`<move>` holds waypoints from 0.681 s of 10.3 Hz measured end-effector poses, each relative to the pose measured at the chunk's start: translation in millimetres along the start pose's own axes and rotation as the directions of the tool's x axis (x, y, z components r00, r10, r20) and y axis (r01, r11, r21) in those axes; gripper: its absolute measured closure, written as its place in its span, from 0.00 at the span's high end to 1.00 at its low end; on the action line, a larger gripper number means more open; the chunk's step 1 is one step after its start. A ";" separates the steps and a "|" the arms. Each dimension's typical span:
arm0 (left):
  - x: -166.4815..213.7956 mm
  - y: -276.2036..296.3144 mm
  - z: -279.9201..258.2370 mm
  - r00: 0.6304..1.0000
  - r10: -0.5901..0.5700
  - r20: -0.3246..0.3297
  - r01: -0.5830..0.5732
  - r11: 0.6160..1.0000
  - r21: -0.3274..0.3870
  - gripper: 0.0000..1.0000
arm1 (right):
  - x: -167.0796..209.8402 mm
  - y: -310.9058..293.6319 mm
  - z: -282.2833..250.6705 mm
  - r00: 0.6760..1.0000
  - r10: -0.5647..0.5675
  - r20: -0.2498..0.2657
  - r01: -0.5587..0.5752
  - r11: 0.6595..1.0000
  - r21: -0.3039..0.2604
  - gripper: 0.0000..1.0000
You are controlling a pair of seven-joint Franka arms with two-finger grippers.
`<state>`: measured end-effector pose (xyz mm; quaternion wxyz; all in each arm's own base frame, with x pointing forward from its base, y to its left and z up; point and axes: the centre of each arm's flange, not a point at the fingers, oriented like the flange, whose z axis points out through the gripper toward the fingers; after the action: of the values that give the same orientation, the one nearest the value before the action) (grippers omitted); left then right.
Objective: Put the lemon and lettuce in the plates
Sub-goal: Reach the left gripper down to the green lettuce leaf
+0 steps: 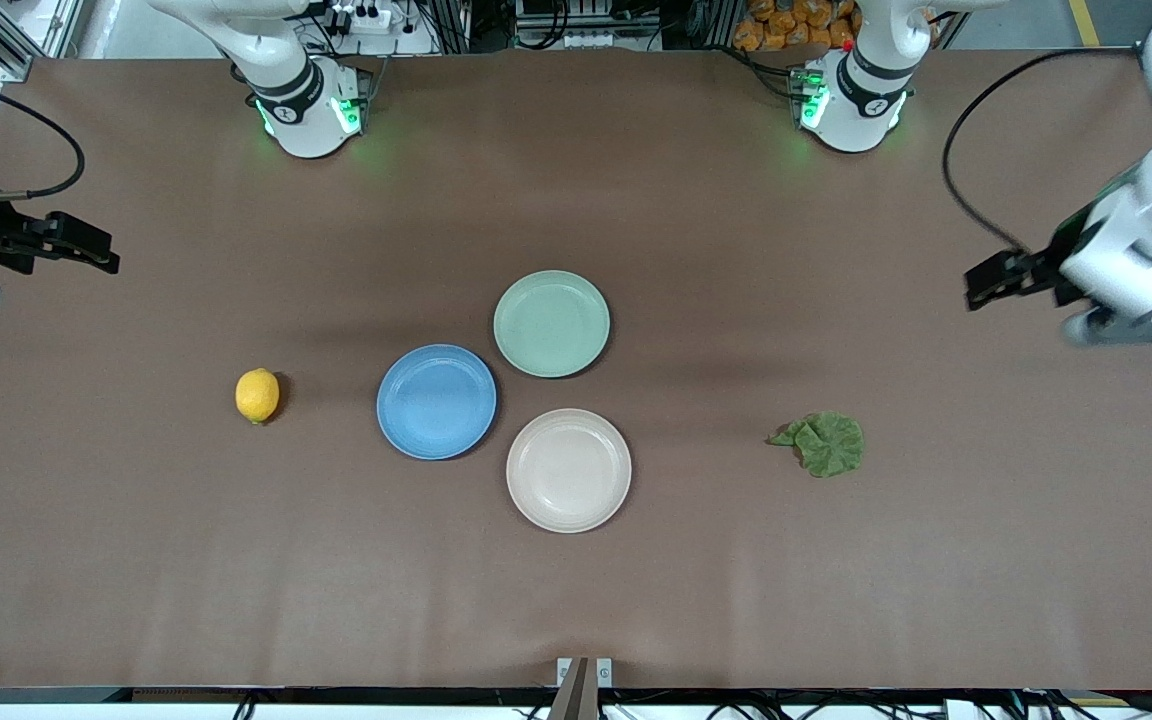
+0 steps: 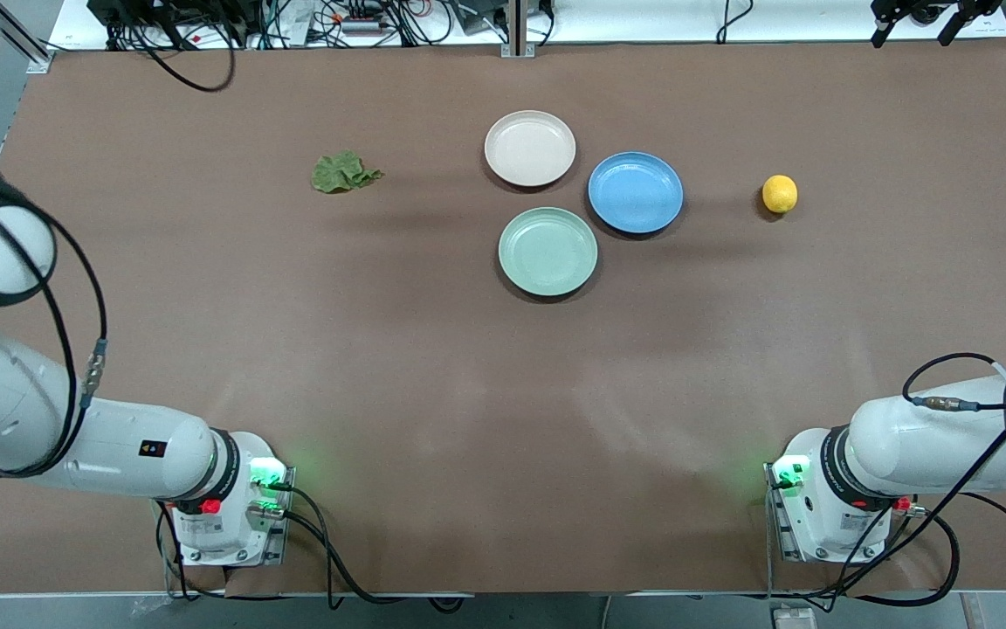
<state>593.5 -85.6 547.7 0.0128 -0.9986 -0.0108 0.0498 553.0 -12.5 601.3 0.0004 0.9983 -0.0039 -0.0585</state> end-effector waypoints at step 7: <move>85.3 35.4 270.6 0.999 0.032 -0.033 -0.032 0.999 -0.017 1.00 | -0.2 0.2 3.0 1.000 0.000 0.004 0.000 1.000 0.000 1.00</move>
<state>652.1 -112.4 269.1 0.0032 -0.9994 0.0049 0.0334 552.5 -12.7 598.4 0.0003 0.9982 -0.0041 -0.0606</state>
